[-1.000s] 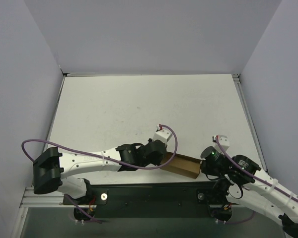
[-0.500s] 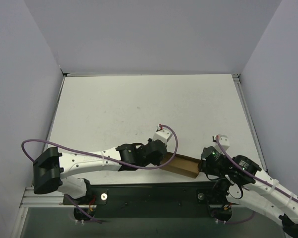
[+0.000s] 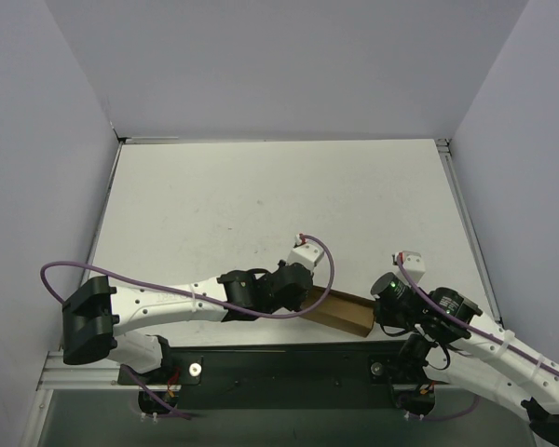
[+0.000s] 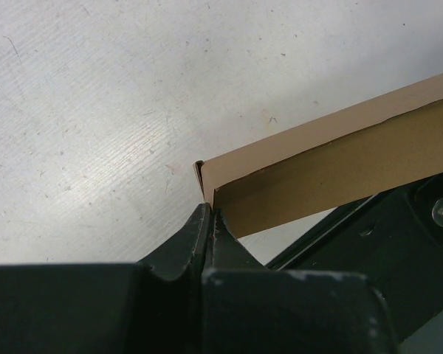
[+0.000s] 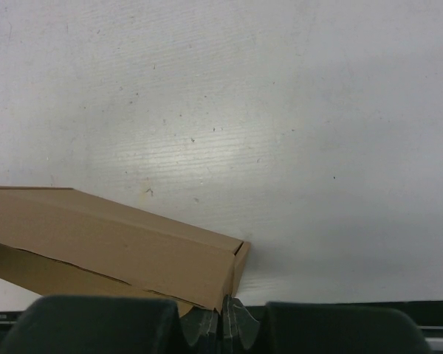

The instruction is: Fold the paper box

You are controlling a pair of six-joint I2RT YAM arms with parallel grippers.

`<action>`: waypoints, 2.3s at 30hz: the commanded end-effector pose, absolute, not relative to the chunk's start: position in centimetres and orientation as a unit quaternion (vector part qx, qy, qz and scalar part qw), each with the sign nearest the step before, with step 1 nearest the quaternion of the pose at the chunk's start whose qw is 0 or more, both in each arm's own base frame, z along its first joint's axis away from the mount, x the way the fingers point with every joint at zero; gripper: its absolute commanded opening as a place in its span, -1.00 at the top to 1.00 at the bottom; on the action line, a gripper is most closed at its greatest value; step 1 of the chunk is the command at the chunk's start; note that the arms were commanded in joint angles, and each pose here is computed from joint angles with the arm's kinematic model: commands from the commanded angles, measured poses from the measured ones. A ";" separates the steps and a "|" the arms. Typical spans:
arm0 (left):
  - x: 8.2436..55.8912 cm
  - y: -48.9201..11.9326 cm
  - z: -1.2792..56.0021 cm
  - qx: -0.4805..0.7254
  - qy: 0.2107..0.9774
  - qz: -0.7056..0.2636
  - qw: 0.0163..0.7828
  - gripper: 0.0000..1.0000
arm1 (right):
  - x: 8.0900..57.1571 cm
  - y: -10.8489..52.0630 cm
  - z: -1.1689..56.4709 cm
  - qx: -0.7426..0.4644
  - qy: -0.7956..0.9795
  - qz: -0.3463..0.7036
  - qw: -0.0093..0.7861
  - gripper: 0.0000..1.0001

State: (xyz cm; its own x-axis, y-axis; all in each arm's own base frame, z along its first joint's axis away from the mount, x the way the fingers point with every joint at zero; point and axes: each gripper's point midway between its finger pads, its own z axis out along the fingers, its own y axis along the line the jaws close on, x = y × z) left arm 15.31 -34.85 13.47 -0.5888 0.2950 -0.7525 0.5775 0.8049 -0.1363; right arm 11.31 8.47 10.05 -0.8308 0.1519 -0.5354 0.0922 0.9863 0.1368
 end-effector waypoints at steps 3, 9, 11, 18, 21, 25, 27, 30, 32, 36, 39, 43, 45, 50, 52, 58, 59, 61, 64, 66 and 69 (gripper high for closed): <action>15.4 -34.3 15.3 0.253 0.863 -0.193 0.392 0.81 | 11.2 7.8 10.1 0.063 0.956 0.037 0.283 1.00; 15.6 -34.3 17.6 0.233 0.849 -0.233 0.413 0.13 | 11.0 7.8 10.1 0.061 0.957 0.039 0.282 1.00; 15.7 -34.1 17.9 0.231 0.845 -0.246 0.415 0.04 | 11.0 7.8 10.1 0.062 0.956 0.041 0.283 1.00; 16.2 -33.3 18.7 0.245 0.817 -0.326 0.408 -0.29 | 11.0 7.8 10.2 0.058 0.957 0.043 0.283 1.00; 17.1 -33.0 19.2 0.246 0.803 -0.354 0.412 -0.30 | 11.0 7.8 10.3 0.057 0.957 0.043 0.283 1.00; 16.2 -33.8 20.1 0.285 0.780 -0.381 0.406 -0.32 | 11.0 7.8 10.5 0.056 0.957 0.041 0.281 1.00; 15.9 -34.4 19.8 0.299 0.776 -0.387 0.398 -0.34 | 11.1 8.0 10.5 0.054 0.957 0.041 0.280 1.00; 15.6 -35.3 19.8 0.310 0.771 -0.400 0.387 -0.34 | 11.1 8.0 10.6 0.053 0.958 0.039 0.280 1.00; 15.5 -35.5 19.6 0.307 0.772 -0.403 0.384 -0.34 | 11.1 8.0 10.7 0.054 0.957 0.038 0.281 1.00; 16.2 -35.1 17.8 0.287 0.794 -0.379 0.378 -0.42 | 11.2 8.1 10.9 0.055 0.957 0.041 0.282 1.00; 16.3 -34.9 16.7 0.281 0.802 -0.371 0.374 -0.44 | 11.2 8.1 10.9 0.053 0.957 0.040 0.281 1.00; 16.3 -35.5 16.4 0.283 0.796 -0.381 0.376 -0.44 | 11.2 8.1 10.8 0.053 0.958 0.039 0.280 1.00; 16.4 -35.9 15.8 0.286 0.795 -0.382 0.374 -0.43 | 11.2 8.1 10.8 0.053 0.958 0.038 0.279 1.00; 16.1 -36.5 14.0 0.292 0.803 -0.380 0.353 -0.42 | 11.1 8.2 10.9 0.052 0.958 0.041 0.279 1.00; 16.0 -36.6 13.2 0.291 0.810 -0.374 0.345 -0.41 | 11.2 8.2 11.0 0.053 0.958 0.042 0.279 1.00; 16.3 -36.4 11.5 0.289 0.821 -0.356 0.340 -0.25 | 11.1 8.3 10.9 0.051 0.959 0.042 0.276 1.00; 16.3 -36.5 11.0 0.289 0.824 -0.353 0.336 -0.18 | 11.0 8.3 10.9 0.050 0.960 0.044 0.273 1.00; 16.3 -36.5 10.4 0.284 0.830 -0.348 0.330 -0.10 | 10.9 8.5 11.1 0.053 0.959 0.050 0.272 1.00; 16.2 -36.6 9.8 0.272 0.836 -0.351 0.323 0.00 | 10.7 8.9 11.3 0.065 0.959 0.067 0.269 1.00; 16.1 -36.8 9.8 0.264 0.837 -0.356 0.322 0.07 | 10.5 9.2 11.5 0.069 0.959 0.076 0.264 1.00; 16.1 -36.9 9.6 0.259 0.839 -0.354 0.321 0.08 | 10.5 9.6 11.9 0.076 0.959 0.086 0.260 1.00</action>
State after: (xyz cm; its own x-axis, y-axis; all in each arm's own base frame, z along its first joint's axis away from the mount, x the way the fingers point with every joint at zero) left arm 16.18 -36.76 10.45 -0.6448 0.2161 -0.7332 0.6815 0.5968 -0.4234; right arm 10.49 8.75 10.24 -0.8570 0.1460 -0.4943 0.0844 0.9859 0.1448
